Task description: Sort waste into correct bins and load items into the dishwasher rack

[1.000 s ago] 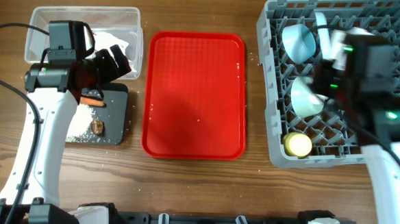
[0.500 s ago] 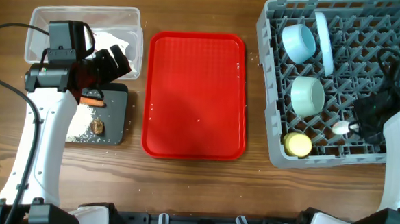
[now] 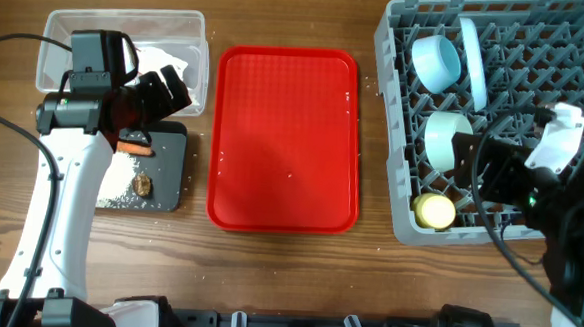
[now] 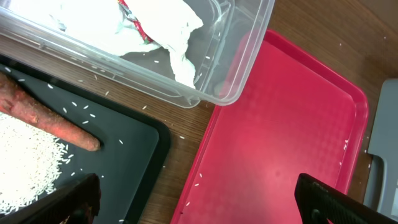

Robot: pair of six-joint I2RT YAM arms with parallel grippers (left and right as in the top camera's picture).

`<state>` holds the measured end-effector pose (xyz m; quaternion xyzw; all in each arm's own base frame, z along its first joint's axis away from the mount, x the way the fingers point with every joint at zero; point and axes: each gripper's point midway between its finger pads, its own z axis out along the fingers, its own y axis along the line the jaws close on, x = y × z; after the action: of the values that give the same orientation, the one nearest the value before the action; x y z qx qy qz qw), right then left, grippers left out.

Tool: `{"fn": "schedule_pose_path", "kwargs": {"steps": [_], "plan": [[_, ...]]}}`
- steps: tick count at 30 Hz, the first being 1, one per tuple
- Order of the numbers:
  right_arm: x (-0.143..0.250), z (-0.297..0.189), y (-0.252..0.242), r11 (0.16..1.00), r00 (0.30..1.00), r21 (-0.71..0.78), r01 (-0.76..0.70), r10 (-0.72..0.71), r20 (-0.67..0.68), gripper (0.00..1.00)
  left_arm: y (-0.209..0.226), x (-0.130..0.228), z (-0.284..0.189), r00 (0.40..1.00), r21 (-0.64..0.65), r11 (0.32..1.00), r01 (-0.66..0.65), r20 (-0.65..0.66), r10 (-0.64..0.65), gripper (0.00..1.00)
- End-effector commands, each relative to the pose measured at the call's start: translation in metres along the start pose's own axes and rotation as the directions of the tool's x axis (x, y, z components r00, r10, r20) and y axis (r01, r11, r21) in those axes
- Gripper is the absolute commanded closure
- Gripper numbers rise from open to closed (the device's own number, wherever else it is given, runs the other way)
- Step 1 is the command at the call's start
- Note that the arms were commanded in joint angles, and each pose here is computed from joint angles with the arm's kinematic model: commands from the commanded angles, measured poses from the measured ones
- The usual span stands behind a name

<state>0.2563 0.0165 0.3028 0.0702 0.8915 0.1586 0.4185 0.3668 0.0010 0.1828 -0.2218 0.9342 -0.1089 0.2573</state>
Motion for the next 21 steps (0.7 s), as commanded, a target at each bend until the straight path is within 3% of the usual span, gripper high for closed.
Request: {"fn": "schedule_pose_path", "kwargs": {"steps": [1, 5, 10, 15, 21], "plan": [[0.008, -0.011, 0.002, 0.999, 0.999, 0.007, 0.034, -0.034, -0.004, 0.00, 0.001, -0.004, -0.001, 1.000, -0.004, 1.000, 0.011, 0.012, -0.011, 0.00], [0.000, -0.008, -0.001, 0.996, 0.997, 0.043, 0.074, -0.075, 0.025, 0.00, 0.001, -0.004, -0.001, 1.000, -0.004, 1.000, 0.011, 0.012, -0.011, 0.00], [-0.027, 0.017, -0.010, 0.985, 0.938, 0.068, 0.156, -0.170, 0.302, 0.00, 0.001, -0.004, -0.001, 1.000, -0.004, 1.000, 0.011, 0.012, -0.011, 0.00], [0.056, 0.055, -0.046, 0.978, 0.860, 0.132, 0.160, -0.204, 0.468, 0.00, 0.001, -0.004, -0.001, 1.000, -0.004, 1.000, 0.011, 0.012, -0.011, 0.00], [0.103, 0.081, -0.062, 0.990, 0.809, 0.099, 0.098, -0.137, 0.572, 0.00, 0.001, -0.004, -0.001, 1.000, -0.004, 1.000, 0.011, 0.012, -0.011, 0.00]]}}
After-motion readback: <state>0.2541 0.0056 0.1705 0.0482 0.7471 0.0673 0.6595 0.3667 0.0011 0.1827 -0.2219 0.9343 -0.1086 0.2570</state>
